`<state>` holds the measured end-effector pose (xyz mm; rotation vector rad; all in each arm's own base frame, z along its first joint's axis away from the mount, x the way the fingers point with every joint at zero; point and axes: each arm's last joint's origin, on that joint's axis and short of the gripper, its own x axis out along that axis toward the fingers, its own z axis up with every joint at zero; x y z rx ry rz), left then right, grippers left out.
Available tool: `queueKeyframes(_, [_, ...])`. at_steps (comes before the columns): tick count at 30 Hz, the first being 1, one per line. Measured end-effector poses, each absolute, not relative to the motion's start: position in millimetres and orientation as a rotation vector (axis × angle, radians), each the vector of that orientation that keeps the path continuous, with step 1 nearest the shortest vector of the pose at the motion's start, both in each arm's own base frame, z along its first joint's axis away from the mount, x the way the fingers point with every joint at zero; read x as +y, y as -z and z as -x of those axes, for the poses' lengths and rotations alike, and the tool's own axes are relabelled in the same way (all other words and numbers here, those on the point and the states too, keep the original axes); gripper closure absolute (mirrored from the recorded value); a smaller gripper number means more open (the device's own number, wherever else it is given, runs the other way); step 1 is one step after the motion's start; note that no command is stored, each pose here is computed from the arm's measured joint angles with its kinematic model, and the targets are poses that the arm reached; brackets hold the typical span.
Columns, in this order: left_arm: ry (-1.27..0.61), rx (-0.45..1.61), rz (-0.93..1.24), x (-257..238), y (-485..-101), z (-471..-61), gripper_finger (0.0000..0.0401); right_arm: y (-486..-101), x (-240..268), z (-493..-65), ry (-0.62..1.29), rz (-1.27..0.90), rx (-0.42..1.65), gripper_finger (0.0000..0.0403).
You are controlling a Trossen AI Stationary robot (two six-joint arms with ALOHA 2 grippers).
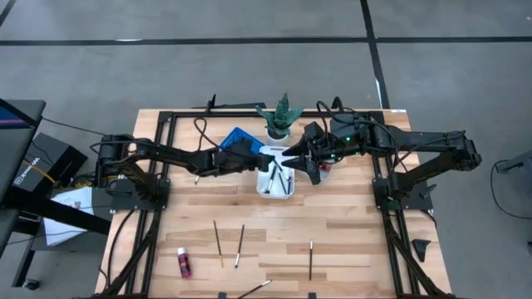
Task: Pick & Place Paint Supplies
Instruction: Put the large black paint brush into the white bin
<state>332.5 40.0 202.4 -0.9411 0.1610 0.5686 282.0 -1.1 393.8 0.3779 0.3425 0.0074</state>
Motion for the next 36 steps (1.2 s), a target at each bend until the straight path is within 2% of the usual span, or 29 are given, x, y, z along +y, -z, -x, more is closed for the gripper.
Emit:
queueKeyframes(11, [-0.436, 0.303, 0.522, 23, -247, -299, 0.0256, -394, -4, -282, 0.001, -0.372, 0.337, 0.023])
queueKeyframes(24, [-0.398, 0.544, 0.383, 2, -270, -241, 0.0256, -396, -17, -282, 0.049, -0.378, 0.307, 0.023])
queueKeyframes(30, [-0.133, 0.666, 0.212, -29, -265, -236, 0.0256, -397, -21, -282, 0.063, -0.384, 0.292, 0.023])
queueKeyframes(36, [-0.059, 0.721, 0.175, -48, -260, -231, 0.0256, -398, -23, -282, 0.067, -0.385, 0.285, 0.023])
